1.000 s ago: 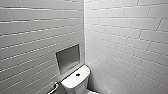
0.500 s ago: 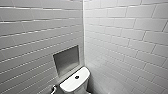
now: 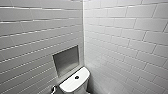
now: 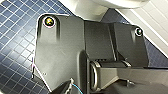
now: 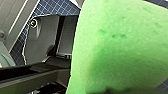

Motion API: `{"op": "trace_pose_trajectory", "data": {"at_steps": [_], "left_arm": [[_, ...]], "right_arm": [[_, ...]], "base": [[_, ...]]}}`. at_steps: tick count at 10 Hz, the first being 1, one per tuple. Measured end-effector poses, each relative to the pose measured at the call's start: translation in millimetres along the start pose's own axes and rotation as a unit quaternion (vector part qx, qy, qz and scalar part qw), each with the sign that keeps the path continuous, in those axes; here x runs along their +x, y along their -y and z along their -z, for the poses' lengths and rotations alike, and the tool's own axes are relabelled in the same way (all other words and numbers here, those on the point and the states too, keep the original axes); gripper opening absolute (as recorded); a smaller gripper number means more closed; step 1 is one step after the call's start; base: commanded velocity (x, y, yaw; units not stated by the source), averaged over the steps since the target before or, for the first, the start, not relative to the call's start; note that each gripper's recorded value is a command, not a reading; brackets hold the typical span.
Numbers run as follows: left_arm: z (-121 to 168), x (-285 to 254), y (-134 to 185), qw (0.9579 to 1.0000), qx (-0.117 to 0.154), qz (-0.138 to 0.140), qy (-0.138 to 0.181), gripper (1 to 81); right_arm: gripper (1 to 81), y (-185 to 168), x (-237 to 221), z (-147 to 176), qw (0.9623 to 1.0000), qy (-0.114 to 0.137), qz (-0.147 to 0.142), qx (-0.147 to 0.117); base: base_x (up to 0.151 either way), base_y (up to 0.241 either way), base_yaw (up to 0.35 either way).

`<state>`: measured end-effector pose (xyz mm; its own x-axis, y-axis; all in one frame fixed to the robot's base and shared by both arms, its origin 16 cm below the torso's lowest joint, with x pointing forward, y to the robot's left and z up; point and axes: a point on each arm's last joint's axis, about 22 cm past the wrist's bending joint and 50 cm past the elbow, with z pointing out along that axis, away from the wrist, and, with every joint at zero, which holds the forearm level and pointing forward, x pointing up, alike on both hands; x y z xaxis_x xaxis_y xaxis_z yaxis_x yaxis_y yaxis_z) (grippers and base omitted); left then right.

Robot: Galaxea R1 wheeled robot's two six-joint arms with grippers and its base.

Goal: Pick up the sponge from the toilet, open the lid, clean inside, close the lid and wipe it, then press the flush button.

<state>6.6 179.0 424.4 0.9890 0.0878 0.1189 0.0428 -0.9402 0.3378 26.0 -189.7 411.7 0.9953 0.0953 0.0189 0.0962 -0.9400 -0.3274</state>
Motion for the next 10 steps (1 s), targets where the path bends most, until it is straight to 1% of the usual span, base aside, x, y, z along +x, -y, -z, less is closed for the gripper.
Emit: {"op": "trace_pose_trajectory", "data": {"at_steps": [2, 4, 7, 8, 9, 10], "left_arm": [[3.0, 11.3, -2.8, 0.9997, -0.015, 0.000, -0.018, 81.1], [8.4, 23.1, -10.7, 0.9987, -0.040, 0.002, -0.032, 81.1], [28.3, 56.5, -13.6, 0.9954, -0.079, 0.006, -0.054, 81.1], [38.3, 67.0, -6.8, 0.9944, -0.086, 0.014, -0.061, 81.1], [49.3, 70.1, 6.8, 0.9940, -0.086, 0.021, -0.064, 81.1], [58.8, 67.3, 15.4, 0.9937, -0.088, 0.034, -0.061, 81.1]], "right_arm": [[1.0, -2.1, -4.5, 0.9, 1.0000, 0.002, 0.001, -0.001], [1.0, 6.8, -5.2, -0.1, 1.0000, 0.003, 0.001, 0.008], [1.0, 10.3, -5.8, -1.0, 0.9999, 0.003, 0.001, 0.011], [1.0, 10.3, -5.8, -1.0, 0.9999, 0.003, 0.001, 0.011], [1.0, 10.6, -5.9, -1.1, 0.9999, 0.003, 0.001, 0.011], [1.0, 10.6, -5.9, -1.1, 0.9999, 0.003, 0.001, 0.011]], "base": [[0.000, 0.000, 0.000], [0.000, 0.000, 0.000], [0.000, 0.000, 0.000], [0.000, 0.000, 0.000], [0.000, 0.000, 0.000], [0.000, 0.000, 0.000]]}}
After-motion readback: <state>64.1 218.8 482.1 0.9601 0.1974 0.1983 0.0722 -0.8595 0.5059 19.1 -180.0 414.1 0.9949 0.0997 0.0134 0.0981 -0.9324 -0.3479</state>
